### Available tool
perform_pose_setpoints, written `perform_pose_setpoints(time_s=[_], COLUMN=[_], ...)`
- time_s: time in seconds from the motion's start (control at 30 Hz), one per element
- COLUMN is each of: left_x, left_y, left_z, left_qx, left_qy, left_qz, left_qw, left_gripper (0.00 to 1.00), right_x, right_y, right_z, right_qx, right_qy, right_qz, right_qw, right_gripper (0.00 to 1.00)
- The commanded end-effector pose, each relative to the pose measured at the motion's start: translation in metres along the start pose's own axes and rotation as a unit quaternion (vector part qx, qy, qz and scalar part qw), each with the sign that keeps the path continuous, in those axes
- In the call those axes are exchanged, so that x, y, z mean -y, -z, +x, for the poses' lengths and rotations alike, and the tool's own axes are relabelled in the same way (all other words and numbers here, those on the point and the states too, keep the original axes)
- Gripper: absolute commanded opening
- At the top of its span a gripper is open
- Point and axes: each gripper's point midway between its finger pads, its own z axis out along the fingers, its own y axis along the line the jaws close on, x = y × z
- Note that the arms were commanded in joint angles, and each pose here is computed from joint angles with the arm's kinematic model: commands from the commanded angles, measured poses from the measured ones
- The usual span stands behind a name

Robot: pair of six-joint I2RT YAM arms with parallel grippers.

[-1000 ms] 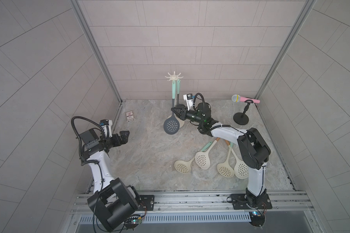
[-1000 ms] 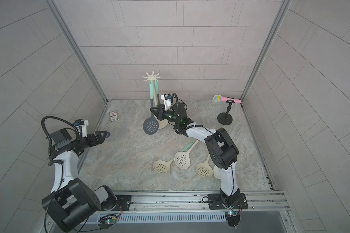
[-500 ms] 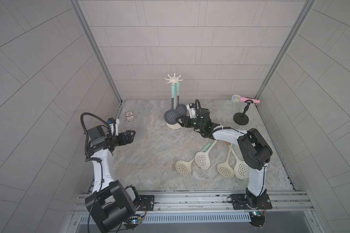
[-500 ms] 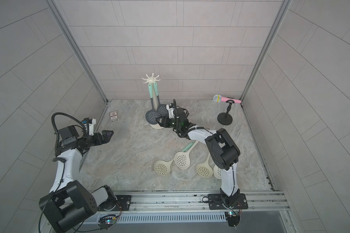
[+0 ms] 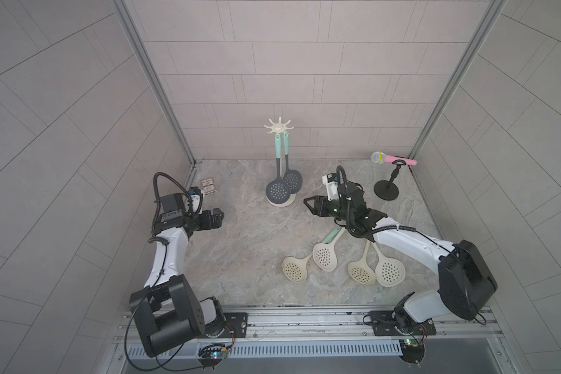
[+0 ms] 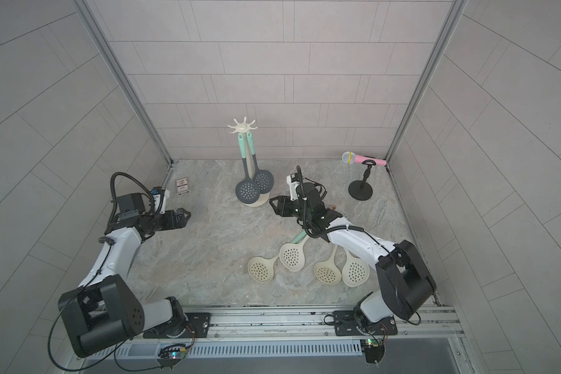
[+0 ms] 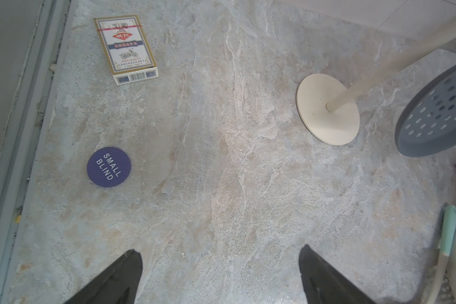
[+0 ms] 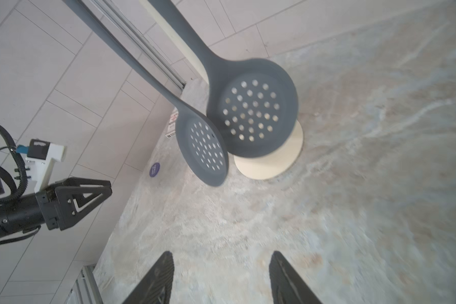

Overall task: Hang the skimmer on the kitchen utensil rack
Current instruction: Hang the skimmer on the rack, then pick up the skimmer from the center of the board.

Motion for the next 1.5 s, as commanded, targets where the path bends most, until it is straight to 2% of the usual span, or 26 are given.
perform_pose_setpoints(time_s=[0.0, 0.13, 0.3, 0.5, 0.67, 0.9, 1.03, 1.17, 1.27, 1.47], left_x=[-0.003, 0.006, 0.009, 0.006, 0.020, 0.068, 0.096, 0.126, 0.136, 0.155], left_y=[-0.007, -0.018, -0.026, -0.040, -0.026, 0.017, 0.034, 0.041, 0.040, 0.043], left_z=[-0.009, -0.009, -0.016, -0.007, 0.001, 0.031, 0.053, 0.077, 0.091, 0.100], left_qx=[-0.005, -0.018, -0.016, -0.047, -0.065, -0.115, -0.135, -0.169, -0.188, -0.202], left_qy=[-0.043, -0.084, -0.099, -0.119, -0.131, -0.206, -0.216, -0.218, -0.244, -0.289], left_qz=[-0.032, -0.040, -0.052, -0.083, -0.067, -0.008, 0.053, 0.119, 0.128, 0.146], left_qw=[0.999, 0.996, 0.994, 0.988, 0.987, 0.972, 0.966, 0.954, 0.943, 0.924], left_gripper=[1.00, 1.00, 1.00, 1.00, 1.00, 1.00, 1.00, 1.00, 1.00, 1.00], right_x=[0.038, 0.067, 0.101, 0.112, 0.116, 0.115, 0.115, 0.114, 0.112, 0.112], right_y=[0.025, 0.053, 0.074, 0.082, 0.081, 0.080, 0.078, 0.076, 0.075, 0.075], right_z=[0.026, 0.047, 0.074, 0.086, 0.088, 0.085, 0.084, 0.082, 0.080, 0.078], right_qx=[-0.017, -0.010, -0.009, -0.023, -0.027, -0.029, -0.030, -0.029, -0.028, -0.024], right_qy=[-0.027, -0.058, -0.096, -0.098, -0.100, -0.092, -0.089, -0.089, -0.090, -0.088], right_qz=[0.069, 0.102, 0.131, 0.149, 0.154, 0.156, 0.157, 0.155, 0.152, 0.153], right_qw=[0.997, 0.993, 0.987, 0.984, 0.983, 0.983, 0.983, 0.984, 0.984, 0.984], right_gripper=[0.59, 0.58, 0.57, 0.57, 0.57, 0.57, 0.57, 0.57, 0.57, 0.57])
